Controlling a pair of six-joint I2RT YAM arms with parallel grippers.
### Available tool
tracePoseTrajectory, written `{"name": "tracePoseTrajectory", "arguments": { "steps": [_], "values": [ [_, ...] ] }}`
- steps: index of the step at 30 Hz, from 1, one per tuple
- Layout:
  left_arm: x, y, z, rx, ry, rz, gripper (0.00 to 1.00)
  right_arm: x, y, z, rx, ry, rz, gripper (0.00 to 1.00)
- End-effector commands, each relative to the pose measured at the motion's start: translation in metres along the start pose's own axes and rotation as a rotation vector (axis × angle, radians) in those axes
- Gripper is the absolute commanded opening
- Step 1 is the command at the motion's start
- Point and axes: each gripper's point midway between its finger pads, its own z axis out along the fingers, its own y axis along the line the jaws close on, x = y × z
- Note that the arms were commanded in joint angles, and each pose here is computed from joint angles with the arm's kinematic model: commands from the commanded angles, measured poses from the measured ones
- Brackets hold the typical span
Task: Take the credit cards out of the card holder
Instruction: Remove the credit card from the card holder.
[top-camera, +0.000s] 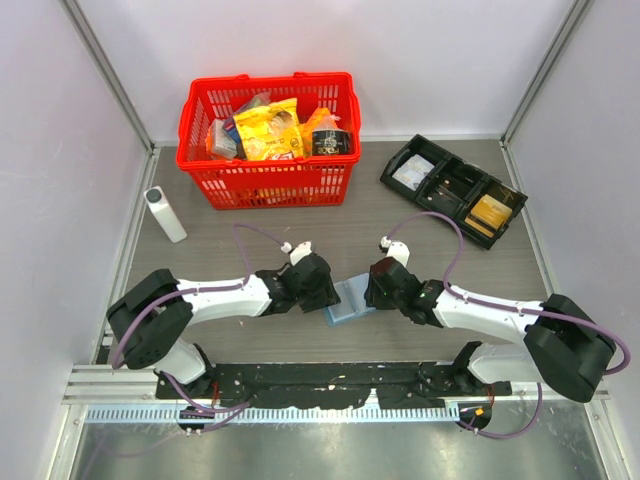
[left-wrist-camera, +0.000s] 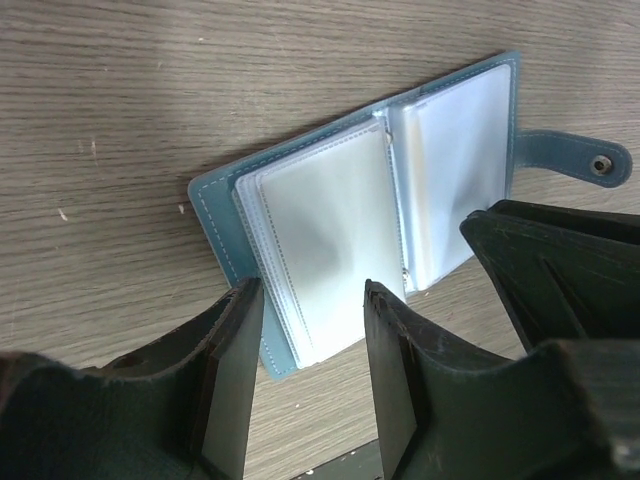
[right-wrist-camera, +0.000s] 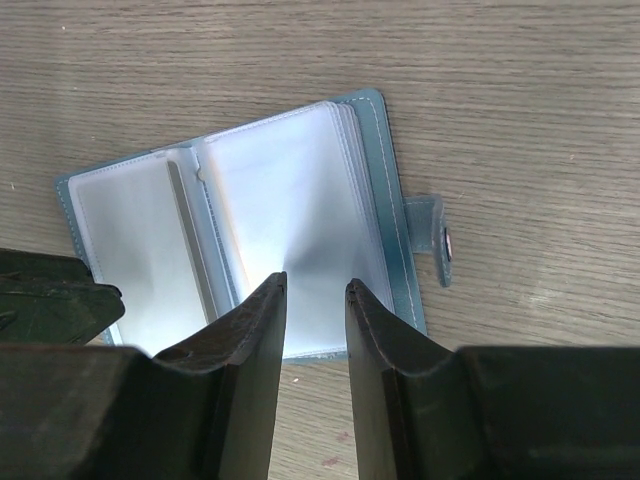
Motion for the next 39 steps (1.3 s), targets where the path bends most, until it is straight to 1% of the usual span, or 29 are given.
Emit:
{"name": "tracePoseTrajectory", "arguments": {
  "steps": [1, 7, 22, 30, 31, 33, 39],
  "values": [
    [-0.01, -0.018, -0.002, 0.027, -0.031, 0.018, 0.48, -0.005, -0.001, 0.002, 0.026, -0.015, 0.008, 0.35],
    [-0.012, -0.027, -0.009, 0.054, -0.043, 0.024, 0.47, -0.003, -0.001, 0.003, 0.028, -0.011, 0.007, 0.35],
    [-0.015, -0.052, -0.017, 0.155, -0.049, 0.027, 0.34, -0.004, 0.004, 0.001, 0.001, -0.015, 0.014, 0.35],
    [-0.013, -0.058, -0.022, 0.206, -0.054, 0.025, 0.36, -0.004, 0.006, 0.001, -0.014, -0.015, 0.017, 0.35],
    [-0.017, -0.065, -0.025, 0.243, -0.071, 0.017, 0.36, -0.004, 0.007, 0.001, -0.018, -0.015, 0.016, 0.35],
    [-0.019, -0.068, -0.028, 0.266, -0.083, 0.012, 0.36, -0.005, 0.006, 0.001, -0.019, -0.018, 0.019, 0.35],
    [-0.019, -0.069, -0.028, 0.273, -0.087, 0.013, 0.34, -0.005, 0.007, 0.001, -0.024, -0.019, 0.022, 0.35]
  ]
}}
